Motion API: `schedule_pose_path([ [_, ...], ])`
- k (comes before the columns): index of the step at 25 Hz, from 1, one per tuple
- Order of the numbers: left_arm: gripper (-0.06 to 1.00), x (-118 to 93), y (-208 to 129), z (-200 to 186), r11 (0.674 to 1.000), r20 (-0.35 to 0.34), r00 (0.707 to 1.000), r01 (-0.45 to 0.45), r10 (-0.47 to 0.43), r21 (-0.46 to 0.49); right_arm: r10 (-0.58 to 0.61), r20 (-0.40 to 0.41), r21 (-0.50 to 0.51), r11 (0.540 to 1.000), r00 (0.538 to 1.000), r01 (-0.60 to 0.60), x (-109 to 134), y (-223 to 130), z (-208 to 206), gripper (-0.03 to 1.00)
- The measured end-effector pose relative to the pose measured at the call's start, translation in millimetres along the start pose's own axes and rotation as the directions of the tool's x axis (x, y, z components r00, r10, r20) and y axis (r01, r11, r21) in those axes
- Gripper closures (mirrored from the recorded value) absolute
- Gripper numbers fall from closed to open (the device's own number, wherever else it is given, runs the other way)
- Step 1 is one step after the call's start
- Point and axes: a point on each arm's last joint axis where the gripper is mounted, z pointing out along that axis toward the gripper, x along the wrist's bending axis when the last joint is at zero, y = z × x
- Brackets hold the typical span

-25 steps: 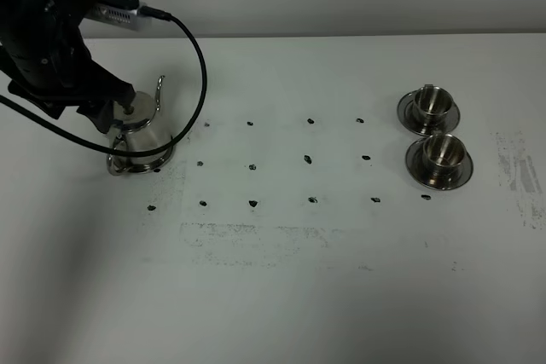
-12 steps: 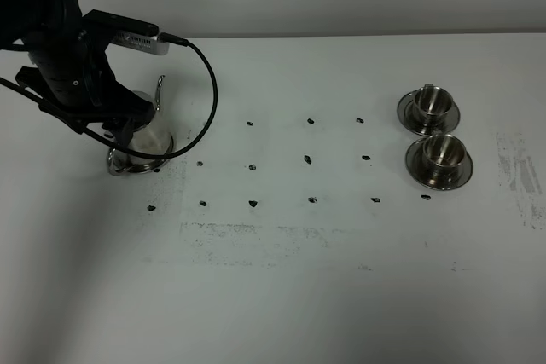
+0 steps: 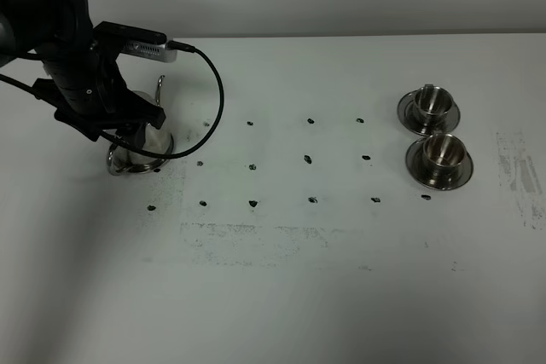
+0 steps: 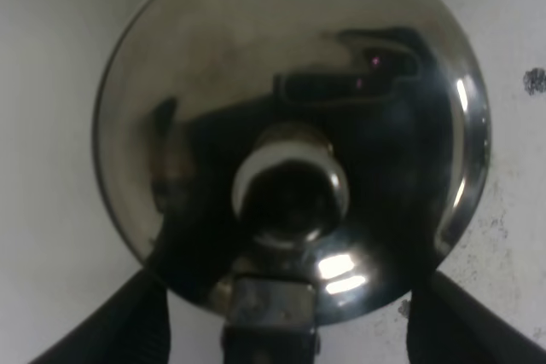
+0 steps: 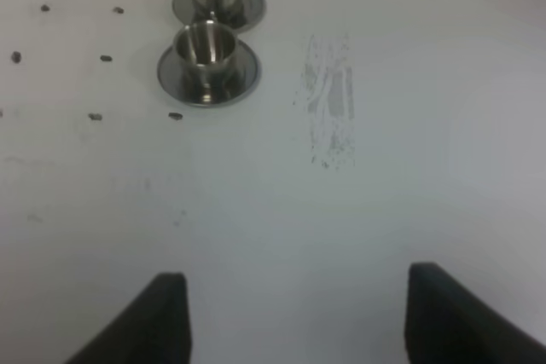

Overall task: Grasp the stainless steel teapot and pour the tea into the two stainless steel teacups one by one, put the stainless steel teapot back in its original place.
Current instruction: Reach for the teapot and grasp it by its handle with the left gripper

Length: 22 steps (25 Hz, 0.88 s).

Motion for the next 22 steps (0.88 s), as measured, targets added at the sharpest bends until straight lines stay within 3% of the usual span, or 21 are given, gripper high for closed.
schedule_pose_path([
  [22, 0.38, 0, 2, 24, 1.0, 0.018, 1.0, 0.011, -0.012, 0.03, 0.0, 0.0, 0.0, 1.0, 1.0, 0.0, 0, 0, 0, 0.44],
])
